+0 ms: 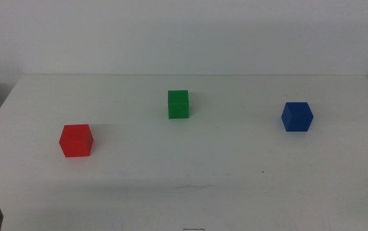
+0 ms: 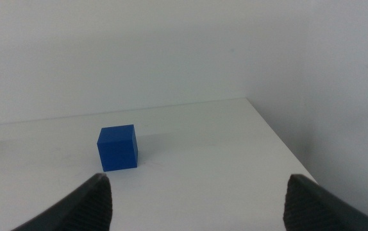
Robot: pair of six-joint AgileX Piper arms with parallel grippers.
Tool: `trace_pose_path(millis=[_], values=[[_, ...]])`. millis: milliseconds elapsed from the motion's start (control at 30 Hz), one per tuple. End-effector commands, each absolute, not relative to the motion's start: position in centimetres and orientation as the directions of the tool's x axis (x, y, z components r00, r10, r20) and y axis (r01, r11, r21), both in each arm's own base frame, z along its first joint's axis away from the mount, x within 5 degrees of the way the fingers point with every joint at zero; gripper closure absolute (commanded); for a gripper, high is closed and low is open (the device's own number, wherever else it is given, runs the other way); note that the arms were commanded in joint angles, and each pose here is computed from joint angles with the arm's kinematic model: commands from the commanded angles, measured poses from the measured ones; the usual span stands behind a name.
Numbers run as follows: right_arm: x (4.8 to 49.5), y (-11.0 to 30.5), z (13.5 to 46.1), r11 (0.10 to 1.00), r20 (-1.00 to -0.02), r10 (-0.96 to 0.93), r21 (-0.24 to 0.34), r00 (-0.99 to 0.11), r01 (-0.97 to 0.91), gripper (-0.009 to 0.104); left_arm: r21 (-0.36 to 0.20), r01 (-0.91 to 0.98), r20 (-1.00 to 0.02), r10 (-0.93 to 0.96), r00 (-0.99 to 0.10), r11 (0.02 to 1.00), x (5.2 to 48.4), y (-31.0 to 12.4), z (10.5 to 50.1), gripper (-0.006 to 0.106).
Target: Stack red cubes first, then green, then blue cubes in a specific spot.
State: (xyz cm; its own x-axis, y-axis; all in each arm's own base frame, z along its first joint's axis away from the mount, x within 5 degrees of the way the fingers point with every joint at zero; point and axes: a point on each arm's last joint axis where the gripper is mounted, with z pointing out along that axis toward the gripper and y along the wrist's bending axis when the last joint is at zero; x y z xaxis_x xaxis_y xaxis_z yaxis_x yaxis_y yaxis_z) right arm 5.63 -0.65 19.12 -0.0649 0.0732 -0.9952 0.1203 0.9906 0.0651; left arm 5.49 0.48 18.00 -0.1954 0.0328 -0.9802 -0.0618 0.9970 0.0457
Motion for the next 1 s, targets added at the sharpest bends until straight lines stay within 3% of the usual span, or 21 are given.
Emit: trace_pose_path(millis=[0, 133, 300, 533, 800, 967], values=[[5.5, -0.7, 20.4, 0.991, -0.999, 0.041, 0.045, 0.033, 0.123, 0.015, 0.039, -0.059, -0.993, 0.032, -0.111, 0.997, 5.4, 0.4, 18.8, 0.007], [5.5, -0.7, 20.4, 0.991, -0.999, 0.041, 0.045, 0.033, 0.123, 0.015, 0.021, -0.060, -0.991, 0.013, -0.135, 0.998, 5.4, 0.4, 19.0, 0.007], [5.5, -0.7, 20.4, 0.991, -0.999, 0.041, 0.045, 0.033, 0.123, 0.015, -0.013, -0.064, -0.981, -0.025, -0.194, 0.998, 5.3, 0.4, 22.8, 0.007], [5.5, -0.7, 20.4, 0.991, -0.999, 0.041, 0.045, 0.033, 0.123, 0.015, -0.071, -0.068, -0.886, -0.094, -0.455, 0.995, 6.3, 0.2, 30.8, 0.007], [5.5, -0.7, 20.4, 0.991, -0.999, 0.041, 0.045, 0.033, 0.123, 0.015, -0.057, -0.074, -0.679, -0.093, -0.728, 0.996, 10.0, 0.2, 37.1, 0.007], [5.5, -0.7, 20.4, 0.991, -0.999, 0.041, 0.045, 0.033, 0.123, 0.015, -0.021, -0.036, -0.597, -0.041, -0.801, 0.999, 13.4, 0.4, 38.8, 0.007]])
